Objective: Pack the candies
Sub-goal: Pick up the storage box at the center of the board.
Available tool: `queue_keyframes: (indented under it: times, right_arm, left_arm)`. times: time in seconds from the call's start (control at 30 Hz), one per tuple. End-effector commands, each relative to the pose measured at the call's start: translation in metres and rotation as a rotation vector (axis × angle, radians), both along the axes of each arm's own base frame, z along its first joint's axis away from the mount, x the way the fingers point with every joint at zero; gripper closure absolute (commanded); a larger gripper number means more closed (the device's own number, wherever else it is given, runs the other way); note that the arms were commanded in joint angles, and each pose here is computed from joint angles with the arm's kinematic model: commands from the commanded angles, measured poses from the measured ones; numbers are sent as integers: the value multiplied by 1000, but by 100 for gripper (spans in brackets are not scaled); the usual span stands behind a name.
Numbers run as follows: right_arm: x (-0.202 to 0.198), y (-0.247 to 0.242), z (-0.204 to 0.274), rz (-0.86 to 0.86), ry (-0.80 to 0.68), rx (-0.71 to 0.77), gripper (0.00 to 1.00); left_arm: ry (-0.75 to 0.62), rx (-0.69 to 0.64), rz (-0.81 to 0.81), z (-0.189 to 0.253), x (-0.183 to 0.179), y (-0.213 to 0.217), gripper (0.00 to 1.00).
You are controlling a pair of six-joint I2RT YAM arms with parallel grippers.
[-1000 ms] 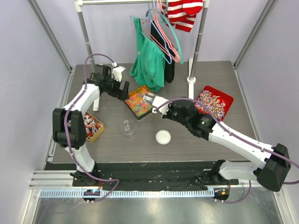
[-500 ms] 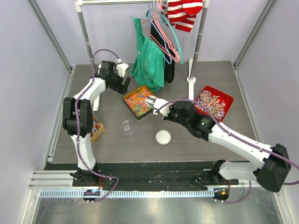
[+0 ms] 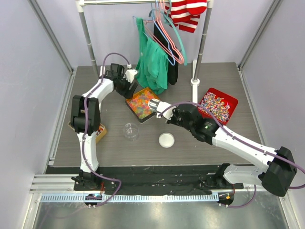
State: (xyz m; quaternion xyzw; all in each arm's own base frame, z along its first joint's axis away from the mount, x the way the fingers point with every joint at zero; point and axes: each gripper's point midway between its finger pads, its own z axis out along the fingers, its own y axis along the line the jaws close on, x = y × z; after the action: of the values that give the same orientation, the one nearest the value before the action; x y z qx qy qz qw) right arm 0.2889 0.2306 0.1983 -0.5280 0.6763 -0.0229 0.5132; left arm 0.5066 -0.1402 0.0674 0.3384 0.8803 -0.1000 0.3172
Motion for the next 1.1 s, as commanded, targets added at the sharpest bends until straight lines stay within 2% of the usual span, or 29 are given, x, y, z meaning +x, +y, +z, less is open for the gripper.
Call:
queue_keyframes:
  times: [0.0,0.1,0.33,0.4,0.5,0.63,0.67,0.73,0.83,1.07]
  right_arm:
    - [4,8,15,12,-46,59,99]
    - [3,9,12,16,-40,57,99]
    - [2,13,6,28,-30,46,99]
    - [1,14,5,30,-28,44,99]
    - [1,16,3,34,-26,37,99]
    - [2,17,4,29,-24,28,99]
    - [3,19,5,30,-25,25,99]
    - [7,20,11,13,-33,18,99]
    - [13,27,16,1,-43,-7,99]
    - [47,28,3,-124,-81,-227,99]
  left_arm:
    - [-21,70,-41,-4,7,-6,28]
    - [-26,99,-48,-9,8,-7,37]
    - [-27,156,-59,-20,11,-4,44]
    - [-10,177,-78,-27,7,-4,49]
    - [27,197,-95,-38,0,-4,64]
    - [62,197,-82,-43,-11,-1,94]
    - [60,201,-72,-41,-12,1,96]
    - [38,195,-31,-33,-12,3,100]
    - [5,196,32,-19,-15,10,100]
    - [-79,160,137,20,-28,19,100]
